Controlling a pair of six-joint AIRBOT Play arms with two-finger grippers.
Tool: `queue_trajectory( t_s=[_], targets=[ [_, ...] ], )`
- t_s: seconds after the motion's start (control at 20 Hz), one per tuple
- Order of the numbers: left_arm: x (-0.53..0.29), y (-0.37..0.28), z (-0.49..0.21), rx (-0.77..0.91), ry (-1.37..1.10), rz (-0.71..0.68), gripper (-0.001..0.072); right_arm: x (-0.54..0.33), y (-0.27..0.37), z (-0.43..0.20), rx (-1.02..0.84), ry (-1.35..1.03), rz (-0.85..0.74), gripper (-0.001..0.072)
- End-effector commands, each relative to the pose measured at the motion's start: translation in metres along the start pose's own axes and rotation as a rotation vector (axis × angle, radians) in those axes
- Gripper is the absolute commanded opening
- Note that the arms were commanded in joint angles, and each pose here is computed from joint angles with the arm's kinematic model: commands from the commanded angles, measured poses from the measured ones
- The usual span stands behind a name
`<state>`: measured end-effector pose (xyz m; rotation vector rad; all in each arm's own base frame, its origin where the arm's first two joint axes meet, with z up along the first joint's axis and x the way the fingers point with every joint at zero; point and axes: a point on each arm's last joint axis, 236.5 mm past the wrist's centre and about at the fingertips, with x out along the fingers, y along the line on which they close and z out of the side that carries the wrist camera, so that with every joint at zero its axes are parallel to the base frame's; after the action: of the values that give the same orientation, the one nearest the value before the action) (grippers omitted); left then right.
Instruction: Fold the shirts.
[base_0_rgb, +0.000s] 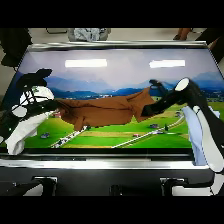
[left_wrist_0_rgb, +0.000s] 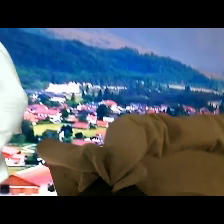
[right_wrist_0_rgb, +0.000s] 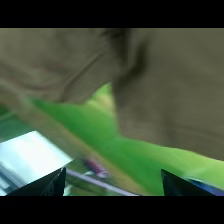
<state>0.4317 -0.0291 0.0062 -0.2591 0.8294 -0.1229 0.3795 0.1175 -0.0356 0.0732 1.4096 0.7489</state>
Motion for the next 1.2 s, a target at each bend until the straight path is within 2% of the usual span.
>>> queue_trajectory(
  t_s=[0.0, 0.2, 0.45, 0.6, 0.65, 0.7, 0.75, 0.95, 1.05, 1.15],
  targets=[
    [0.0, -0.004, -0.015, 0.048, 0.064, -0.018, 0.0029, 0.046, 0.045, -0.012, 0.055, -0.004, 0.157, 0.0713],
    [0.0, -0.004, -0.016, 0.048, 0.069, -0.019, 0.0029, 0.077, 0.057, 0.003, 0.12, -0.043, 0.108, 0.0718],
    [0.0, -0.005, -0.018, 0.047, 0.079, -0.023, 0.0029, 0.114, 0.083, 0.035, 0.224, -0.136, 0.175, 0.0715],
    [0.0, -0.005, -0.018, 0.047, 0.078, -0.023, 0.0029, 0.123, 0.086, 0.059, 0.246, -0.232, 0.141, 0.0694],
    [0.0, -0.005, -0.018, 0.048, 0.078, -0.022, 0.0029, 0.124, 0.085, 0.064, 0.247, -0.254, 0.122, 0.0559],
    [0.0, -0.005, -0.018, 0.048, 0.078, -0.023, 0.0029, 0.124, 0.086, 0.064, 0.256, -0.253, 0.126, 0.0214],
    [-0.001, -0.005, -0.018, 0.049, 0.077, -0.023, 0.0029, 0.121, 0.089, 0.062, 0.262, -0.239, 0.142, 0.0046],
    [-0.027, -0.015, 0.019, 0.073, -0.006, -0.036, 0.0029, 0.053, 0.088, 0.073, 0.026, -0.33, 0.081, 0.0041],
    [-0.07, -0.029, 0.071, 0.109, -0.135, -0.049, 0.0028, -0.028, 0.079, 0.082, -0.138, -0.424, -0.032, 0.0041],
    [-0.141, -0.055, 0.124, 0.138, -0.29, -0.075, 0.0028, -0.137, 0.076, 0.088, -0.318, -0.56, -0.231, 0.0041]
  ],
)
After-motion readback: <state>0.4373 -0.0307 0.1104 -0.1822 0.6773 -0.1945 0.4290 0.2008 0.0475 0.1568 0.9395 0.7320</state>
